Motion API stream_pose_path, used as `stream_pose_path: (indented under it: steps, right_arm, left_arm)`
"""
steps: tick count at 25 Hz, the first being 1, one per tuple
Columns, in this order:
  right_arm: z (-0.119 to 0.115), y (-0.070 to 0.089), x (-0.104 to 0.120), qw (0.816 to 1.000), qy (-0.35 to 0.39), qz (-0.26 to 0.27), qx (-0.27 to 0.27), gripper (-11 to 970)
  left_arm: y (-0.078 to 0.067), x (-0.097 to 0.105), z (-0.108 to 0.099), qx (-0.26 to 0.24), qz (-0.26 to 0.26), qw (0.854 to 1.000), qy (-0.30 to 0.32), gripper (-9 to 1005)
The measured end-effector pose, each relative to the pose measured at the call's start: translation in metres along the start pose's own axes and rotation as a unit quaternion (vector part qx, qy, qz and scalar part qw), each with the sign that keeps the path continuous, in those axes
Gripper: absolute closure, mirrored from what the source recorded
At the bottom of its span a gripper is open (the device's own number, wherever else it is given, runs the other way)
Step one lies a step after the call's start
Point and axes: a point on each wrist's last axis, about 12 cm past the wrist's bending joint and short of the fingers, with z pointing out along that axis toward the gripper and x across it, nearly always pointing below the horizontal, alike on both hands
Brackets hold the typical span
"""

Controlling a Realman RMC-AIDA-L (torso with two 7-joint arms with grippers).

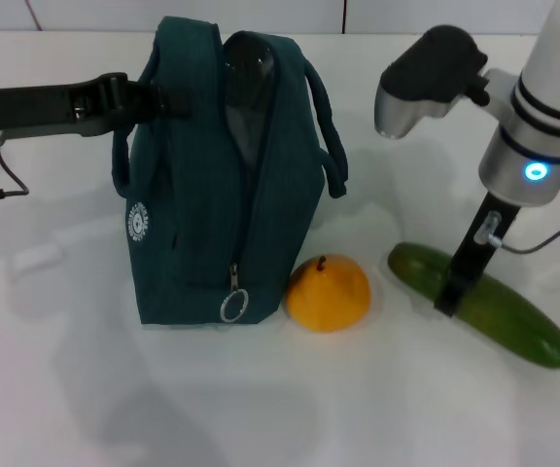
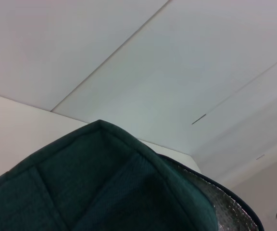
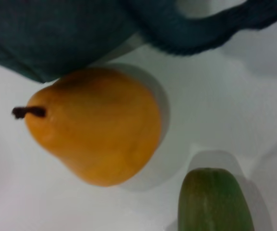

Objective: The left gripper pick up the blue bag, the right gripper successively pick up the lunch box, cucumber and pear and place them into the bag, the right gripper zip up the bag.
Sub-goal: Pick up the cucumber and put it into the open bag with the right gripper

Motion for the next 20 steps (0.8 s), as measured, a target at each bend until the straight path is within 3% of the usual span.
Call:
stream_pose_path:
  steps: [5,11,17,20]
  right_arm:
    - [-0.022,-0.023,0.008,0.998,-0.036,0.038,0.044,349]
    - [-0.066,-0.059,0.022,0.979,-0.164,0.102,0.066,348]
    - [-0.096,-0.063,0.022,0.95,-0.297,0.076,0.055,339]
    - [-0.114,-0.058,0.02,0.921,-0.387,0.039,0.039,334]
  left_arm:
    - [-0.002,-0.002,-0.001,0.007,0.001,1.0,-0.006,944]
    - [-0.005,-0.004,-0.004,0.027,0.007,0.999,-0.02,944]
    - [-0.005,-0.005,-0.005,0.026,0.008,0.999,-0.022,944]
    - [-0.005,-0.006,-0.006,0.024,0.009,0.999,-0.023,944]
